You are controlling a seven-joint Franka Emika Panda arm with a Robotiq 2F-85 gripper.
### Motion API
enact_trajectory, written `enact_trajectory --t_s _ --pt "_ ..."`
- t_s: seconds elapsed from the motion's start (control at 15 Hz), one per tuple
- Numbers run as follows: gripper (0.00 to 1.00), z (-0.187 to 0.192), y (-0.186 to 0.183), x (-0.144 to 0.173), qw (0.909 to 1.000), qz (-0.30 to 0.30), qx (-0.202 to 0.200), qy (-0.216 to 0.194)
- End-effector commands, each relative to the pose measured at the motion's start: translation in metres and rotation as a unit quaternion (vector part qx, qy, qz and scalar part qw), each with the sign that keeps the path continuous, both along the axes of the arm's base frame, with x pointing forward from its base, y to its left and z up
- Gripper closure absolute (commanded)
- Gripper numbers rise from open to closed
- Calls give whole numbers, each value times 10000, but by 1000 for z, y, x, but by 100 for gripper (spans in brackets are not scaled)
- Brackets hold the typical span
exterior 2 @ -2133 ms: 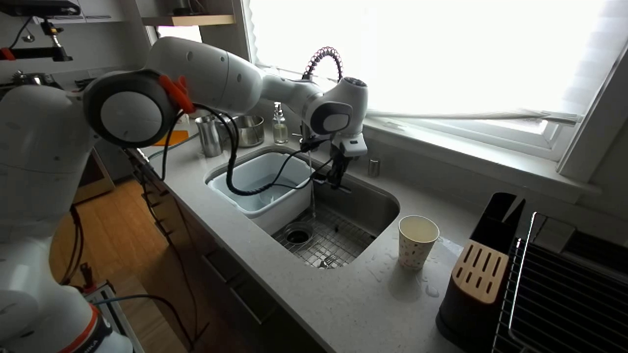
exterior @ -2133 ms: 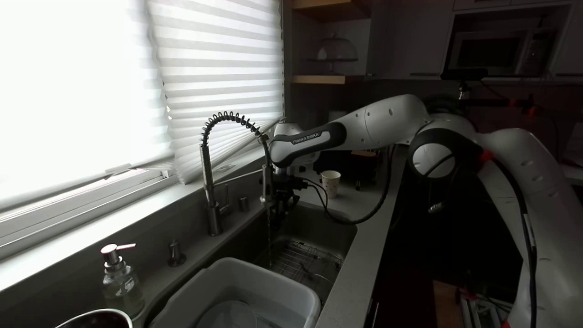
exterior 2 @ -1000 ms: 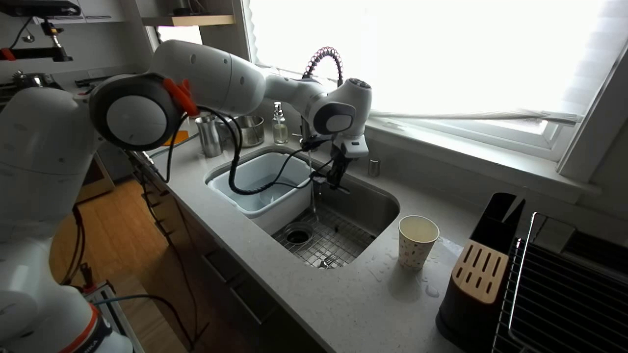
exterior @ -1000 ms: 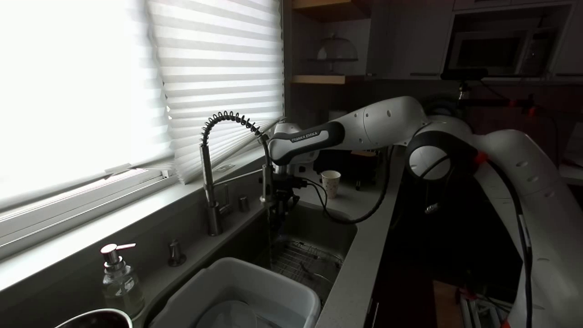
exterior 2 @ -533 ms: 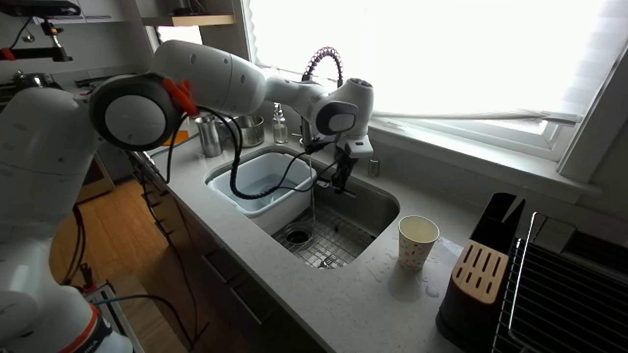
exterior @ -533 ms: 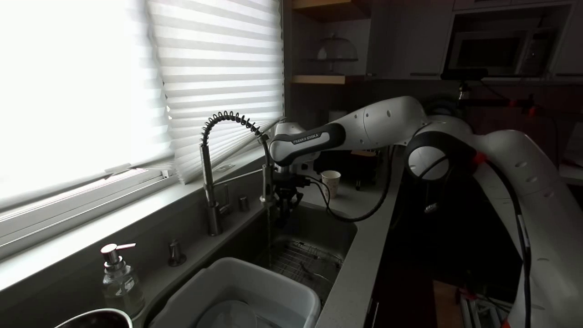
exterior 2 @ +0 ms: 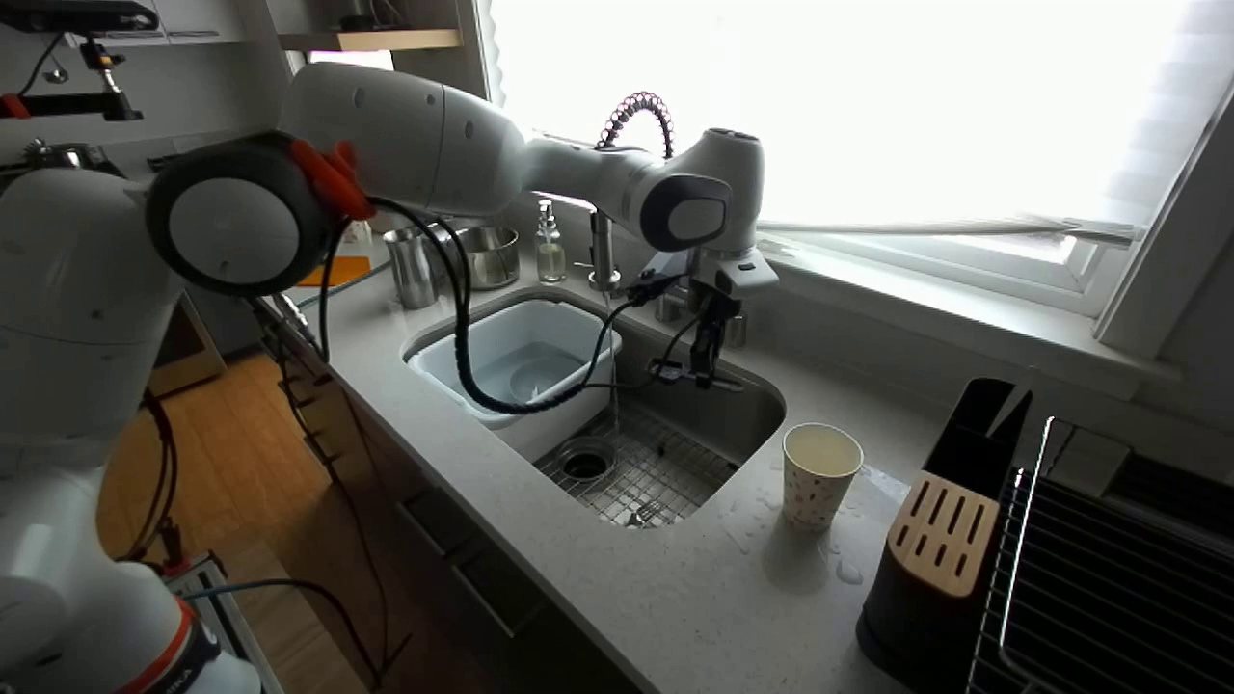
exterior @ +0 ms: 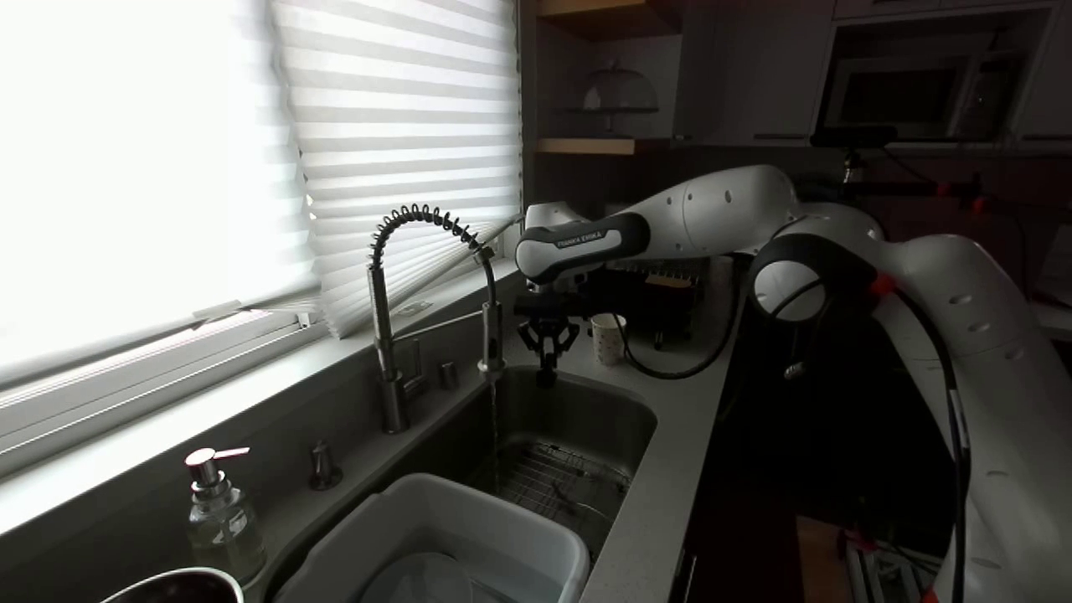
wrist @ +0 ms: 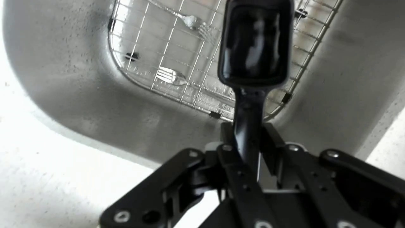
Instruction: Pour water into the black measuring cup then pour the water into the cup
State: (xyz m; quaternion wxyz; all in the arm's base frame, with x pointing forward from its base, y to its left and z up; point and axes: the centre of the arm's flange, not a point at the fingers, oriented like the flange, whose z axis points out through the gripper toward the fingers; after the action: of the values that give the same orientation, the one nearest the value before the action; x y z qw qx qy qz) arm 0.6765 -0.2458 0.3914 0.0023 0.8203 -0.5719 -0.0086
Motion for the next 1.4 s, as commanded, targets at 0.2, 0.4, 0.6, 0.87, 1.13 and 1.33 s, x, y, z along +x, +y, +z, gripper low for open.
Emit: enact_trajectory --t_s 0.2,0.4,0.6,0.87,1.13,1.33 --pt "94 56 -68 -40 9982 22 -601 70" --pt "94 80 -93 -55 9969 -80 -787 -9" --pt "94 96 -113 -65 9959 -129 -890 -75" --pt "74 98 -117 -67 9954 -221 -911 -216" --pt "94 99 -119 -68 9953 -225 -913 -219" --pt "94 103 -136 -69 9924 -439 -1116 -283"
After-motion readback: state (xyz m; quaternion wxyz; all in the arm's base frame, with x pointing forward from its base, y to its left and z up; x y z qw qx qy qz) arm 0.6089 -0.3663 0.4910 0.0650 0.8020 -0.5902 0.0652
